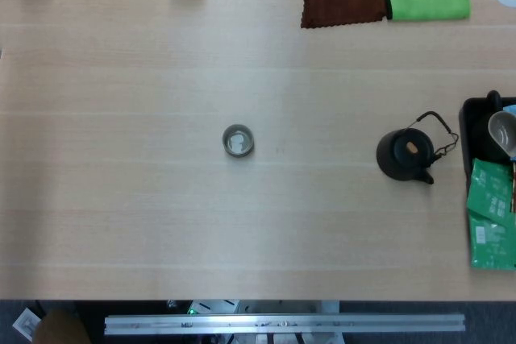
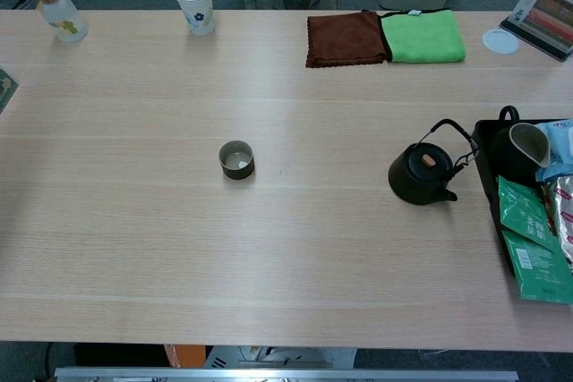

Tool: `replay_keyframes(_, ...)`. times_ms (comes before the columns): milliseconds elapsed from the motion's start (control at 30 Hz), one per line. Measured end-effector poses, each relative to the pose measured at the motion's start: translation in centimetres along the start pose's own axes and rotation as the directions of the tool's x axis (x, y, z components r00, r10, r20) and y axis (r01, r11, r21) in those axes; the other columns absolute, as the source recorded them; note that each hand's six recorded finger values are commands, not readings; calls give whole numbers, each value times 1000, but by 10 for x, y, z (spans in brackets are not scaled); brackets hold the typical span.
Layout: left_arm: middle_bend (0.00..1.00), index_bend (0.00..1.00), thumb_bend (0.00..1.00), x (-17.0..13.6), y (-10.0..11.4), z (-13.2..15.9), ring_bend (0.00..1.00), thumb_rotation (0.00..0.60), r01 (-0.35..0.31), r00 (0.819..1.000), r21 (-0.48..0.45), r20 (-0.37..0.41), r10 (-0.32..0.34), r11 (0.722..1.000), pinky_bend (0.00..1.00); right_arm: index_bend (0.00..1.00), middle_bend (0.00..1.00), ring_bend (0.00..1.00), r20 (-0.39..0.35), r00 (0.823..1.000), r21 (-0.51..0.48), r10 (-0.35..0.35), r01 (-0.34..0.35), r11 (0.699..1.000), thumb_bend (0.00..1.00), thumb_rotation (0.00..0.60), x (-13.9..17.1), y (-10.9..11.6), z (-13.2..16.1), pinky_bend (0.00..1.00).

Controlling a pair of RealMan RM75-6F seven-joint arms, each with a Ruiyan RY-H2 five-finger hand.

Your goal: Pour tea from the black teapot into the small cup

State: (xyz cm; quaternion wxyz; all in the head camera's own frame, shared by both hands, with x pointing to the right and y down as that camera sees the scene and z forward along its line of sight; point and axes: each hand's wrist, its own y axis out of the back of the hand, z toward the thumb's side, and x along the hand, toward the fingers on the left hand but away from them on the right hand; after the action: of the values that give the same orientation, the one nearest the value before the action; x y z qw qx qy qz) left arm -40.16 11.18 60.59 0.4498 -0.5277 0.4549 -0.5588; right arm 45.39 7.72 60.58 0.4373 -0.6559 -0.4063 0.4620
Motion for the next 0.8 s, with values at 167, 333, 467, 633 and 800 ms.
replay_keyframes(167,204,155,201,2,-1,-2,197,600,2,1000,2,-6,-2,1000,164,343,338,286,-29,999,49,23,-22,999,20,600,-19,-1,6,228)
replay_keyframes(333,205,155,201,4,-2,-2,197,600,8,1000,4,-8,-8,1000,164,320,332,284,-45,998,93,48,-44,995,0,600,-35,-5,10,228)
replay_keyframes(467,205,155,201,6,-3,-2,197,600,13,1000,7,-9,-13,1000,164,260,294,260,-52,995,149,86,-78,986,0,600,-47,-13,11,230)
replay_keyframes(633,205,155,201,9,-4,-2,197,600,17,1000,10,-12,-17,1000,164,144,212,169,-49,990,208,130,-118,971,0,600,-59,-24,12,197)
replay_keyframes(800,205,155,201,9,-5,-3,197,600,22,1000,12,-18,-22,1000,165,1,77,26,-38,985,253,169,-154,955,0,600,-67,-35,12,41)
